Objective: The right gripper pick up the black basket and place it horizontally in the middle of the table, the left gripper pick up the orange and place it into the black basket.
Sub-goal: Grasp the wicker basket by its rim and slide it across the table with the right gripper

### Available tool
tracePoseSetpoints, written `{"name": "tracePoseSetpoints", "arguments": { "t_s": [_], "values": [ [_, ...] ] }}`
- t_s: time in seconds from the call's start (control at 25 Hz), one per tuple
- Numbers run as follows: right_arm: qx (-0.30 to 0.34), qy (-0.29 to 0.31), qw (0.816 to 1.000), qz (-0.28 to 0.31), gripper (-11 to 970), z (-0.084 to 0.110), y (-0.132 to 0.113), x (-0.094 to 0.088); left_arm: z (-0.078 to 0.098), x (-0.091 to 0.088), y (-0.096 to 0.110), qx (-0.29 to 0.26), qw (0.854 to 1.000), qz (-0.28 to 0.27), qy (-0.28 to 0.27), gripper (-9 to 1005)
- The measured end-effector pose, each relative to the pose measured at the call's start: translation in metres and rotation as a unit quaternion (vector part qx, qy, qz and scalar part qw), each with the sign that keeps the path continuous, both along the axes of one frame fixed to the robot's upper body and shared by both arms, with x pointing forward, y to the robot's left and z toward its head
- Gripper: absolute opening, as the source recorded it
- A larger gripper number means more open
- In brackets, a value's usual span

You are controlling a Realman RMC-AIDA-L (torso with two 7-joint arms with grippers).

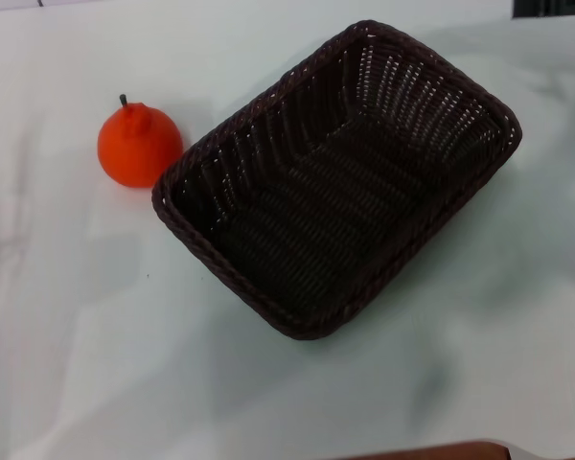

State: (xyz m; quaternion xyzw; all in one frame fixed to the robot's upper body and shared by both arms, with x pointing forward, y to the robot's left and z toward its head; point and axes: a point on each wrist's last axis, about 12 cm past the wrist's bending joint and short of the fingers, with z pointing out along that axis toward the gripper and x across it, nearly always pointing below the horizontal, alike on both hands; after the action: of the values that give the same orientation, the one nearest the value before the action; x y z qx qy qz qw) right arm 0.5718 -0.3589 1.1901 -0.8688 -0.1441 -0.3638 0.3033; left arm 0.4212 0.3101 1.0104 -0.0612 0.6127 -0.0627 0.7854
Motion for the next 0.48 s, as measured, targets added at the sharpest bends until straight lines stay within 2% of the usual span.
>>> {"name": "tracePoseSetpoints", "arguments": {
  "t_s": [0.16, 0.48],
  "values": [
    [-0.053, 0.06, 0.997, 0.02, 883, 0.006, 0.018, 0.016, 0.0, 0.001, 0.0, 0.0, 1.0, 0.0, -0.001, 906],
    [-0.109, 0.106, 0.988, 0.027, 883, -0.013, 0.049, 0.036, 0.0, 0.0, 0.001, 0.0, 1.0, 0.002, -0.002, 906]
  ]
}}
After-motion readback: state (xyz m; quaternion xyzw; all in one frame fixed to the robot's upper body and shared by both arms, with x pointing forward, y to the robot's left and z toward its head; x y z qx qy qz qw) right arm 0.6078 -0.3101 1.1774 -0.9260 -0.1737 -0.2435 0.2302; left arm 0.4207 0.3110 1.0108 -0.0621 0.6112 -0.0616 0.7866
